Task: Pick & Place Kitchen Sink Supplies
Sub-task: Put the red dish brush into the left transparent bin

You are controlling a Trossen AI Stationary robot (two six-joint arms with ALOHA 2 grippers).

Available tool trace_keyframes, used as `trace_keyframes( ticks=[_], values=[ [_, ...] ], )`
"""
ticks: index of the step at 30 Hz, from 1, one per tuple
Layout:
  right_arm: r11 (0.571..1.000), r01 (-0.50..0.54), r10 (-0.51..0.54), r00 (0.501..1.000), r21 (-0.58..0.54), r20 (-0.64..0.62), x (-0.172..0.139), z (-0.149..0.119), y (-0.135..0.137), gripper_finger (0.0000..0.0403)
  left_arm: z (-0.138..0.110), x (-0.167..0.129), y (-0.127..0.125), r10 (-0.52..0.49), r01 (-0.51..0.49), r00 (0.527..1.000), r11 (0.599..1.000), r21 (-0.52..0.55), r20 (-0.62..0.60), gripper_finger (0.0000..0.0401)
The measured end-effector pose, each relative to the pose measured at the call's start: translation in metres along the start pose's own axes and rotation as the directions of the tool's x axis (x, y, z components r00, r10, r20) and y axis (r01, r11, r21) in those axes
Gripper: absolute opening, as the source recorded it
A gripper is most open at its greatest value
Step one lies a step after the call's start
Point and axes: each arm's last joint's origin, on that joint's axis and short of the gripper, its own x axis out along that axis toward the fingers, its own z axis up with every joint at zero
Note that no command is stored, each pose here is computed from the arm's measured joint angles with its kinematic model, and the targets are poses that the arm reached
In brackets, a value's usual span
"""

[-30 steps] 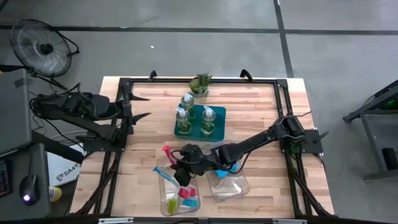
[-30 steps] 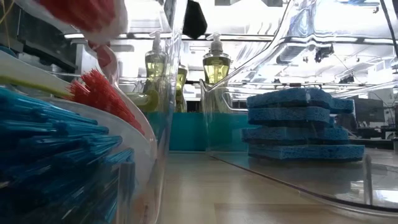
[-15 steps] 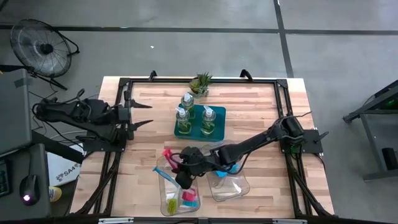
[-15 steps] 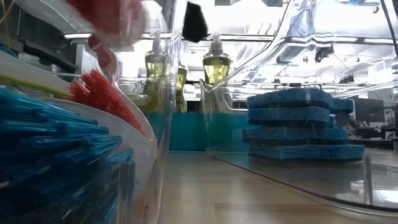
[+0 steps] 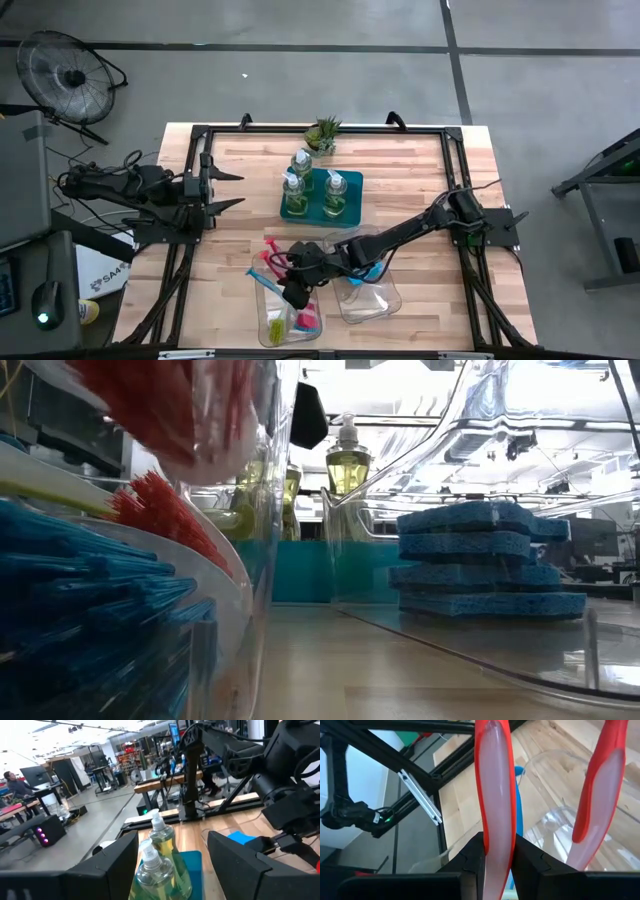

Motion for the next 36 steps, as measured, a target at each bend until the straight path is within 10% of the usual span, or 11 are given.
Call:
trace_keyframes(
  ticks=[36],
  values=[
    [0.996,-0.043,0.047,0.998,0.071,-0.048,0.019,-0.013,-0.007,0.0146,-0.001,-0.006,0.002,0.007,-0.004,0.999,0.997,-0.076,0.032,0.0234]
  ],
)
